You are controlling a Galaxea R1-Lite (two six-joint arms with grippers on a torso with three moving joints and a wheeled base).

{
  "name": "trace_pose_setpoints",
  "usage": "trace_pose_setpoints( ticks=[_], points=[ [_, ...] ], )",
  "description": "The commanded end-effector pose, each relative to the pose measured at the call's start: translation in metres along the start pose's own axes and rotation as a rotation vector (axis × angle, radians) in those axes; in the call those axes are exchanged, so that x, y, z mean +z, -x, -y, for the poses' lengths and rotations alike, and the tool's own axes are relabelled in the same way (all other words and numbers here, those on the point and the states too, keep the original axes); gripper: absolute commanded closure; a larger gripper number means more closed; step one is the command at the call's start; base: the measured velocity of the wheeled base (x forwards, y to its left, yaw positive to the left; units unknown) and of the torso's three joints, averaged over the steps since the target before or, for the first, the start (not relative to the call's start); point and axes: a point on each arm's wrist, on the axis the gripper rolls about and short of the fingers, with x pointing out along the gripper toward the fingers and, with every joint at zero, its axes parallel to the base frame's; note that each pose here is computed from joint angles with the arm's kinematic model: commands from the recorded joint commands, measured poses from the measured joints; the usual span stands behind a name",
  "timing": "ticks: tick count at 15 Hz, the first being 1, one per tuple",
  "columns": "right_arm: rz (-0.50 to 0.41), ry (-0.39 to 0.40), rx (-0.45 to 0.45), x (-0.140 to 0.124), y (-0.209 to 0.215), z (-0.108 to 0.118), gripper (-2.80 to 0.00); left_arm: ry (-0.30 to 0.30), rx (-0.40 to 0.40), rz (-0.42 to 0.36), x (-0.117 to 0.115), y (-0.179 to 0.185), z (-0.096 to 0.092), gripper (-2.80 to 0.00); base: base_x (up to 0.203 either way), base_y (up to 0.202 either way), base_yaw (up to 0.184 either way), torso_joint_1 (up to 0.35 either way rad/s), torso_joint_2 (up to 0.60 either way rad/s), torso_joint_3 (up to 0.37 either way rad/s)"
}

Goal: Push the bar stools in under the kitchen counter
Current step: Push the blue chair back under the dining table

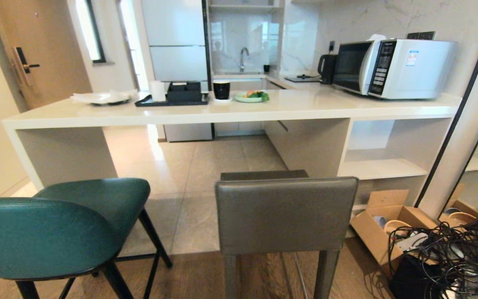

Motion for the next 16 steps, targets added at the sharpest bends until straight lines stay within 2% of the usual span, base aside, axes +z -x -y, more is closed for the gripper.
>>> trace_pose_setpoints(
  ticks=[1, 16],
  points=[
    [-0.001, 0.001, 0.000, 0.0000, -0.0001, 0.0000, 0.00, 0.000, 0.000, 0.000, -0.0001, 0.0000, 0.0000, 0.00, 0.000, 0.194, -0.003, 0.002, 0.00, 0.002],
    [-0.001, 0.001, 0.001, 0.0000, -0.0001, 0.0000, 0.00, 0.000, 0.000, 0.000, -0.0001, 0.0000, 0.0000, 0.00, 0.000, 0.198, -0.002, 0.002, 0.00, 0.001]
  ],
)
